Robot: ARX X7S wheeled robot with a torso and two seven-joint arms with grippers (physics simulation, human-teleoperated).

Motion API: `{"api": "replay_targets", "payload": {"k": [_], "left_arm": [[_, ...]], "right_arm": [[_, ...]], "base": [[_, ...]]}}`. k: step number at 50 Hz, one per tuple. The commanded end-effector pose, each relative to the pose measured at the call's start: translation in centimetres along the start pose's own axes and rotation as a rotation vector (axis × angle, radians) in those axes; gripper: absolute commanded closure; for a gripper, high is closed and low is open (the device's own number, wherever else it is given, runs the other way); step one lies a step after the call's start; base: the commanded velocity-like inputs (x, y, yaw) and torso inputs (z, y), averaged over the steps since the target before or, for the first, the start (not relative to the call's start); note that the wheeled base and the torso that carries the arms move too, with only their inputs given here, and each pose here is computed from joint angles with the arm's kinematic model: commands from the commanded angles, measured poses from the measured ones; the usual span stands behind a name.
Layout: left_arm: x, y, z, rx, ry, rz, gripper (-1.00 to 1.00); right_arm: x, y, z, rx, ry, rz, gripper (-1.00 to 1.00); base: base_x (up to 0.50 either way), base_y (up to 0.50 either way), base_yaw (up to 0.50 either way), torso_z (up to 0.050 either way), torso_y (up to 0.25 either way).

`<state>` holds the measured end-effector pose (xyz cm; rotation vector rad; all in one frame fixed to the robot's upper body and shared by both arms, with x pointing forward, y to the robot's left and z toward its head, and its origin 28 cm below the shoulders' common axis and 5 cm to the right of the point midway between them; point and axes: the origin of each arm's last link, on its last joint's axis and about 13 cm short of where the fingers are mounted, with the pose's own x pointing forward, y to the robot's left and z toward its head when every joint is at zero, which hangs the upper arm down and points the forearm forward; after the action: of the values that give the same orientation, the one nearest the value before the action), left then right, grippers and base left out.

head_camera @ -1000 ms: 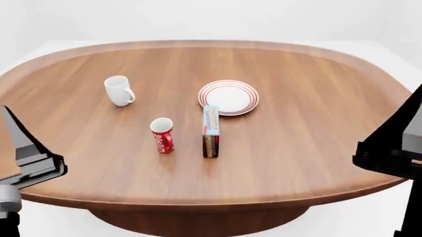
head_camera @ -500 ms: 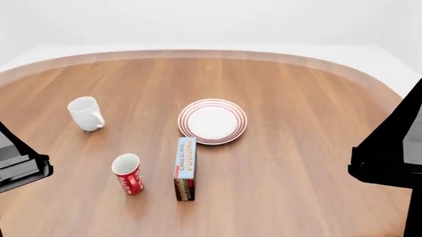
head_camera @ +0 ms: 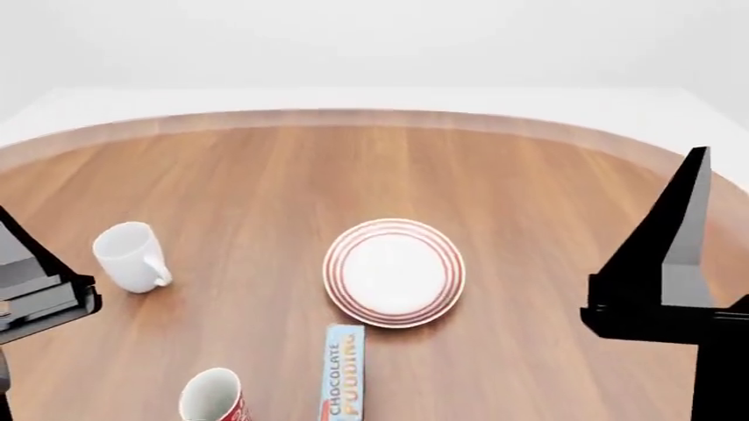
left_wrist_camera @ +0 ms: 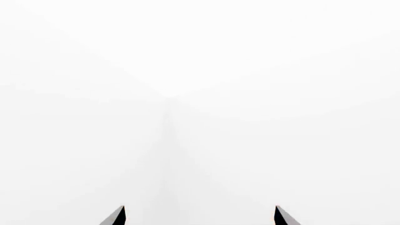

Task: Pick up the white mug and put it on the plate, and put the chocolate pudding to the right of the plate.

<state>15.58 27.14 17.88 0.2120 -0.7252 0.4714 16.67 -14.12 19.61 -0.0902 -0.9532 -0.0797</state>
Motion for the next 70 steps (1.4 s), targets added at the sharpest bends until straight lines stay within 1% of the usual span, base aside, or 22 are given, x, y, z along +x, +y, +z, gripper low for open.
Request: {"api": "replay_targets", "payload": {"k": [1,23,37,40,42,50,59,60,61,62,63,67,70], "left_arm": [[-0.10,0.20,0.16,0.016,-0.002,0.005,-1.00],[-0.15,0.14,0.11,0.015,-0.003,0.001,-1.00],[-0.20,0.09,0.03,0.015,0.001,-0.003,-1.00],[-0.23,0.08,0.03,0.013,0.003,-0.007,-1.00],[-0.24,0.05,0.03,0.015,0.004,-0.009,-1.00],[-0.29,-0.01,-0.13,0.011,0.010,-0.016,-1.00],[-0.30,-0.03,-0.43,0.004,0.033,-0.019,-1.00],[-0.30,-0.06,-0.50,0.008,0.038,-0.020,-1.00],[-0.30,-0.14,-0.56,0.045,0.044,-0.030,-1.00],[-0.28,-0.21,-0.62,0.054,0.050,-0.031,-1.00],[-0.29,-0.24,-0.64,0.040,0.050,-0.032,-1.00],[-0.28,-0.31,-0.66,0.062,0.056,-0.037,-1.00],[-0.28,-0.29,-0.63,0.057,0.057,-0.035,-1.00]], "right_arm": [[-0.12,-0.05,0.08,-0.033,-0.006,0.014,-1.00],[-0.18,-0.32,-0.37,-0.023,0.005,-0.011,-1.00],[-0.21,-0.31,-0.32,-0.008,0.007,-0.021,-1.00],[-0.23,-0.31,-0.33,-0.011,0.010,-0.019,-1.00],[-0.29,-0.22,-0.32,-0.031,0.002,-0.003,-1.00],[-0.34,-0.19,-0.42,-0.023,0.009,-0.006,-1.00],[-0.30,-0.32,-0.48,-0.021,0.012,-0.026,-1.00],[-0.29,-0.34,-0.48,-0.023,0.012,-0.028,-1.00],[-0.27,-0.37,-0.47,-0.024,0.012,-0.029,-1.00],[-0.26,-0.39,-0.46,-0.025,0.012,-0.031,-1.00],[-0.25,-0.41,-0.46,-0.025,0.011,-0.032,-1.00],[-0.26,-0.37,-0.47,-0.025,0.010,-0.031,-1.00],[-0.27,-0.37,-0.46,-0.024,0.010,-0.031,-1.00]], "base": [[0.50,0.25,0.00,0.000,0.000],[0.50,0.25,0.00,0.000,0.001],[0.49,0.03,0.00,0.000,0.000],[0.00,0.00,0.00,0.000,0.000],[0.00,0.00,0.00,0.000,0.000],[-0.01,0.46,0.00,0.000,0.000],[0.00,0.01,0.00,0.000,0.000],[0.00,0.00,0.00,0.000,0.000],[0.00,0.00,0.00,0.000,0.000],[0.00,0.00,0.00,0.000,0.000],[0.00,0.00,0.00,0.000,0.000],[0.00,0.00,0.00,0.000,-0.220],[0.00,0.00,0.00,0.000,-0.250]]}}
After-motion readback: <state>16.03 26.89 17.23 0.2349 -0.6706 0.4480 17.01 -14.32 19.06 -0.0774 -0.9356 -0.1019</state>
